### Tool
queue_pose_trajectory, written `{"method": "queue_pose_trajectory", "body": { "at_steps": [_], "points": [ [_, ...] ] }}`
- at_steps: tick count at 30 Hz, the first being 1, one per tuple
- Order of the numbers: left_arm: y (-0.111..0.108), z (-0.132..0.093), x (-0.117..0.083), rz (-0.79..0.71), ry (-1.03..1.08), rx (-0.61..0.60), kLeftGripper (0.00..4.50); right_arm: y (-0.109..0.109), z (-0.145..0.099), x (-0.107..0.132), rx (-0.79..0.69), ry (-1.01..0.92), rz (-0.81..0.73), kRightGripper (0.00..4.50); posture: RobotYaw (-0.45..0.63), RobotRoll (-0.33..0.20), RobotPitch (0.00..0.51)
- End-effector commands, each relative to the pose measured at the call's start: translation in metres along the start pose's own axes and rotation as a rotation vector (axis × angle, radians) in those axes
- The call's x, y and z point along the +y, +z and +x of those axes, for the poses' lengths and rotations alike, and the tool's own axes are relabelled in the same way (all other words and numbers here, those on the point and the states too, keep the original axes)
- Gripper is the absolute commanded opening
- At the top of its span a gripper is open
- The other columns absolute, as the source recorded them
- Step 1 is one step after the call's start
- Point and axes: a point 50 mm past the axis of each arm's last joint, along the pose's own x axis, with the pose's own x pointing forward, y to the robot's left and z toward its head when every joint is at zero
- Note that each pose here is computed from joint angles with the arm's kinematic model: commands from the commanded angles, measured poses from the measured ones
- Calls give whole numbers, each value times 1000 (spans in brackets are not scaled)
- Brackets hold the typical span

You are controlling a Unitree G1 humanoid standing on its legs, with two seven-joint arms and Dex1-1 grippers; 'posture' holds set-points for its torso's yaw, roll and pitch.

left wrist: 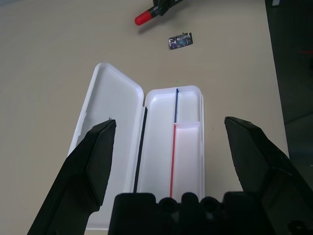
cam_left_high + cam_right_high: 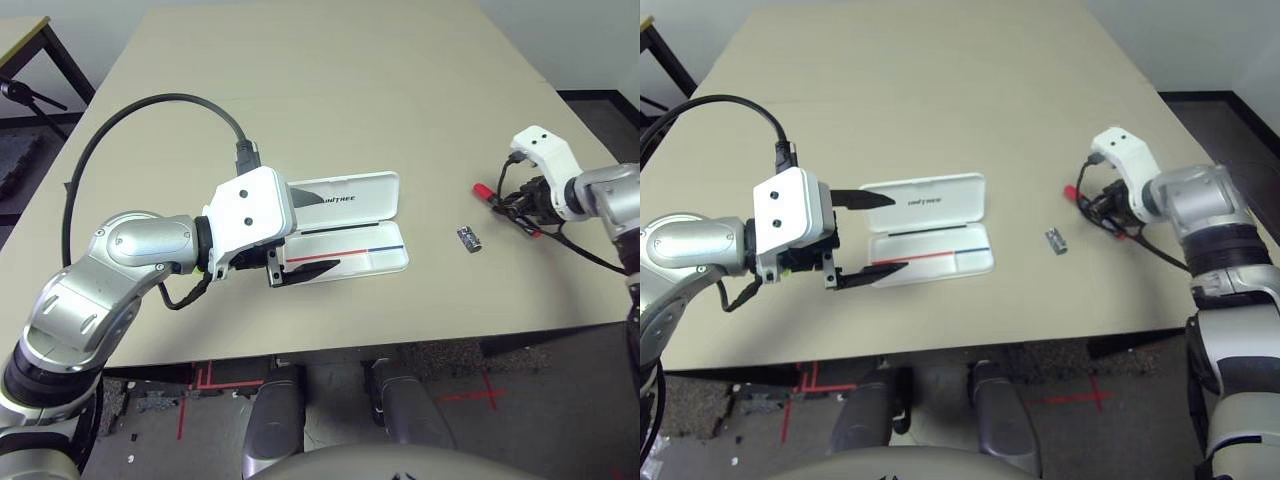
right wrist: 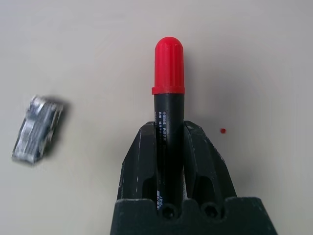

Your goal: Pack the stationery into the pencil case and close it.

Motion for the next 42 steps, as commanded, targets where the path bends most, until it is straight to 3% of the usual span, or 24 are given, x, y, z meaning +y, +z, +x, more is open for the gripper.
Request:
{"method": "queue_pose_trajectory", "body": {
  "at_steps": [1,6,18,21,29,42],
  "points": [
    [-2,1,-1,-1,-25,8,4500,6,-10,10,-63,84,-195,506,-4,0,143],
    [-3,2,-1,4,-29,9,4500,15,-15,26,-132,196,-358,506,-7,0,142],
    [-2,3,-1,8,-30,17,4500,64,-14,68,-135,329,-693,506,2,0,141],
    [-3,3,-2,8,-27,19,4500,84,-5,83,-164,340,-730,506,7,0,138],
    [-4,3,-3,9,-18,24,4500,110,17,112,-179,361,-767,506,21,0,133],
    [-6,1,-3,10,-5,37,4500,133,46,151,-270,385,-824,506,39,0,127]
  ]
}}
